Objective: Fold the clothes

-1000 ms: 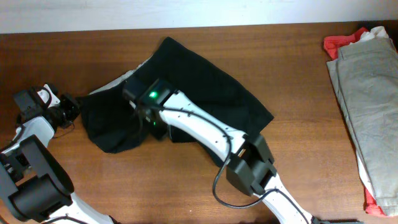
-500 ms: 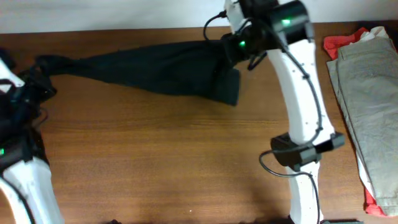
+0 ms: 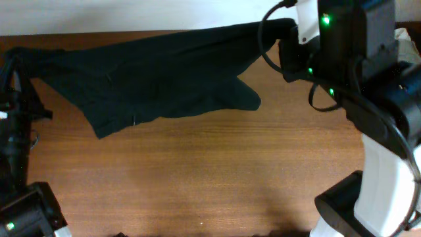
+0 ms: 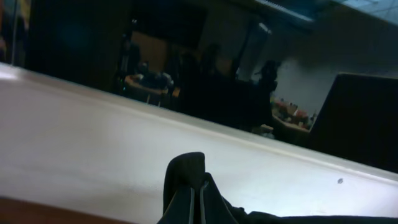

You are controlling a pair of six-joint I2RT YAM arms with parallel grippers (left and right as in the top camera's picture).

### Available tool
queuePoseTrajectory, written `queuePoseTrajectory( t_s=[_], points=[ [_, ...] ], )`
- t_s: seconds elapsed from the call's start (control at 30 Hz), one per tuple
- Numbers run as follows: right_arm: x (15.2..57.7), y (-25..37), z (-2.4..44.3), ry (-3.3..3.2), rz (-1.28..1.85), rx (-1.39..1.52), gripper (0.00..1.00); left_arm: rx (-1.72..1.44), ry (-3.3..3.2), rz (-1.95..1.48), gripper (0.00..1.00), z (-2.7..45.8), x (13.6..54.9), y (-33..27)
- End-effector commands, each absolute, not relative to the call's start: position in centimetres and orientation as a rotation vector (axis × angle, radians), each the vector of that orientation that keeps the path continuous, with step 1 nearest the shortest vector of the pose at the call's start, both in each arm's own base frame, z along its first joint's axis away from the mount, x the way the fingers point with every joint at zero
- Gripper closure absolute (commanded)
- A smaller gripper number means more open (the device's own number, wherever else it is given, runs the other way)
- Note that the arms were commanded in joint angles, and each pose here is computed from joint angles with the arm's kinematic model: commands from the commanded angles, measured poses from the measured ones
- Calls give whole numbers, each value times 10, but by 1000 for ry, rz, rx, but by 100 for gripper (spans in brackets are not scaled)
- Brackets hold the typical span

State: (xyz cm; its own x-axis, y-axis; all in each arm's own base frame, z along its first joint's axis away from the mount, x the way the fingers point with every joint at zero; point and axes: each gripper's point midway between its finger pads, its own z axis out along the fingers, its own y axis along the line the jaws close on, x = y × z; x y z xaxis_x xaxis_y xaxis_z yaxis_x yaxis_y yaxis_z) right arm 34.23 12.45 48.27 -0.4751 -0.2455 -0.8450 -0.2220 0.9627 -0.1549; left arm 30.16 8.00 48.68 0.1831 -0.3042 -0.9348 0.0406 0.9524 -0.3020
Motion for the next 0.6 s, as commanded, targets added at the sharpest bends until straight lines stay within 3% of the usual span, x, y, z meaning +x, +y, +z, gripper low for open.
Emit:
queuePoseTrajectory(
  t_s=[0.0, 0.27, 0.33, 0.43, 0.57],
  points=[
    [324, 87, 518, 1970, -165, -128, 96, -218, 1286, -204, 100, 512, 282, 79],
    [274, 82, 553, 1846, -151, -72, 96, -90, 1244, -308, 100, 528, 283, 39],
    [280, 83, 548, 1863, -162, -66, 96, -121, 1259, -300, 100, 522, 291, 46],
    [328, 92, 511, 1984, -211, -75, 96, -241, 1392, -353, 100, 474, 348, 76],
    [454, 72, 480, 1960, -264, 49, 96, -392, 1497, -459, 100, 397, 431, 115]
  ],
)
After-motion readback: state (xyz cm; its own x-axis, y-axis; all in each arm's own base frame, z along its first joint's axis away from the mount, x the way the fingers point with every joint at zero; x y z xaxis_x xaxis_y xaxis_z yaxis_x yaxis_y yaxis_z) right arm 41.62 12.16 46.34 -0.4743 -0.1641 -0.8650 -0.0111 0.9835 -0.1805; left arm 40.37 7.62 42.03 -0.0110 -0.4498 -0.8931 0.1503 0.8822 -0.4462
